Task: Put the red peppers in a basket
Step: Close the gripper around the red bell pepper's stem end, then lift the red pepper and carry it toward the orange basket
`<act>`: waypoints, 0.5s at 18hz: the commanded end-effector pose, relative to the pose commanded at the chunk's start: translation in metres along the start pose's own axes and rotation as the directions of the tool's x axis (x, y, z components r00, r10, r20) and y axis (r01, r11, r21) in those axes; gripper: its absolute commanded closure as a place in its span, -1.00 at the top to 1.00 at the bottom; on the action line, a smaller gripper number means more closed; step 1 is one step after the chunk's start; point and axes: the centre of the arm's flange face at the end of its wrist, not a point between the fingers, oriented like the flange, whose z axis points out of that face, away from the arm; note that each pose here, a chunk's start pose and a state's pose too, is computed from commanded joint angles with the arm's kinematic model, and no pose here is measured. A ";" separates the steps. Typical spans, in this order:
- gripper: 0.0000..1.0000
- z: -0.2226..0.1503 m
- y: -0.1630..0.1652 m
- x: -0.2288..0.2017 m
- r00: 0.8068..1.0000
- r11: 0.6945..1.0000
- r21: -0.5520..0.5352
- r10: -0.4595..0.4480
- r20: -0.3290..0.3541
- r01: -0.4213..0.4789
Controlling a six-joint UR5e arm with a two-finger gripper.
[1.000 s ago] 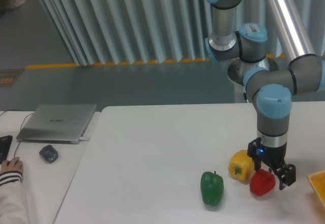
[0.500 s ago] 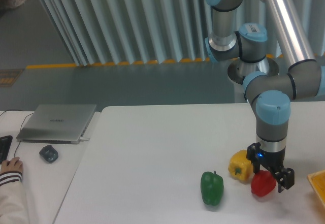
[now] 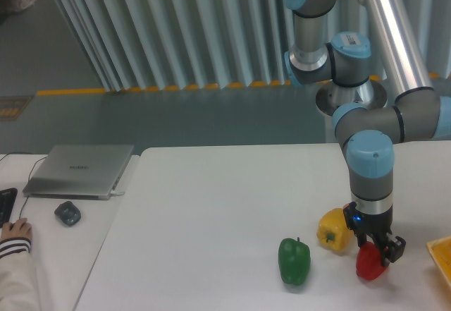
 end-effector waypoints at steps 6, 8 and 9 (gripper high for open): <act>-0.52 -0.028 0.006 -0.009 1.000 1.000 0.013 -0.012 -0.003 0.012; -0.52 -0.062 0.016 -0.023 1.000 0.999 0.044 -0.029 -0.006 0.029; -0.52 -0.085 0.020 -0.032 0.999 0.995 0.091 -0.033 0.021 0.031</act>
